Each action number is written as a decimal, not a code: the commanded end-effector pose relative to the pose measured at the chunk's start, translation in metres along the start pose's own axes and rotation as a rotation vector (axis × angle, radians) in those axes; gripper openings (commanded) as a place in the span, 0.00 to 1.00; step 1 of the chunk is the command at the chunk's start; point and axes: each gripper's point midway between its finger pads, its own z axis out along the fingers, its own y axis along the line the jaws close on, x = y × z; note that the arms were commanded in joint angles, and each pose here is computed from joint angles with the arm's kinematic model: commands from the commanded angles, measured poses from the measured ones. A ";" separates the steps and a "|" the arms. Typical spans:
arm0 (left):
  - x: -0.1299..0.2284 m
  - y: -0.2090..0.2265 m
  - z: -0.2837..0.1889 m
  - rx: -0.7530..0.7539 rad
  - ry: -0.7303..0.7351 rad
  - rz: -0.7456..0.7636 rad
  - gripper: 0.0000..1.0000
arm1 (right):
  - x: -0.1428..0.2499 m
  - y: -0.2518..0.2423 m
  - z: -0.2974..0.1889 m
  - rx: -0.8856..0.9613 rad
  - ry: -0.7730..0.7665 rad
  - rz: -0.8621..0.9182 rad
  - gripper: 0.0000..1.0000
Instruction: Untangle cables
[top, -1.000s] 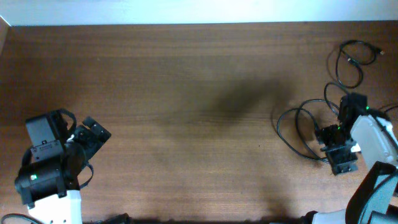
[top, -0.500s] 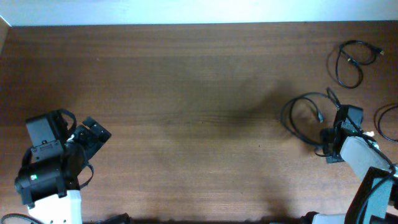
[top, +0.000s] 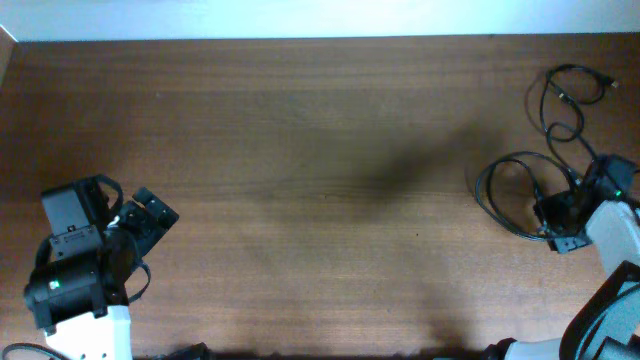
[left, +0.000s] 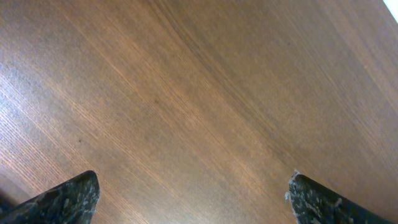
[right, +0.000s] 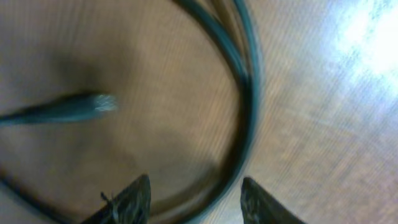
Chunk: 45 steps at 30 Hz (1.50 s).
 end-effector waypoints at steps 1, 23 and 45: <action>-0.005 -0.001 -0.004 0.007 -0.018 -0.017 0.99 | -0.004 0.044 -0.052 -0.170 0.030 -0.091 0.47; -0.005 -0.001 -0.004 0.007 -0.018 -0.017 0.99 | 0.095 0.133 -0.430 -1.036 -0.985 -0.909 0.83; -0.005 -0.001 -0.004 0.007 -0.018 -0.017 0.99 | 0.135 -0.110 -0.526 -1.227 -1.659 -0.686 0.91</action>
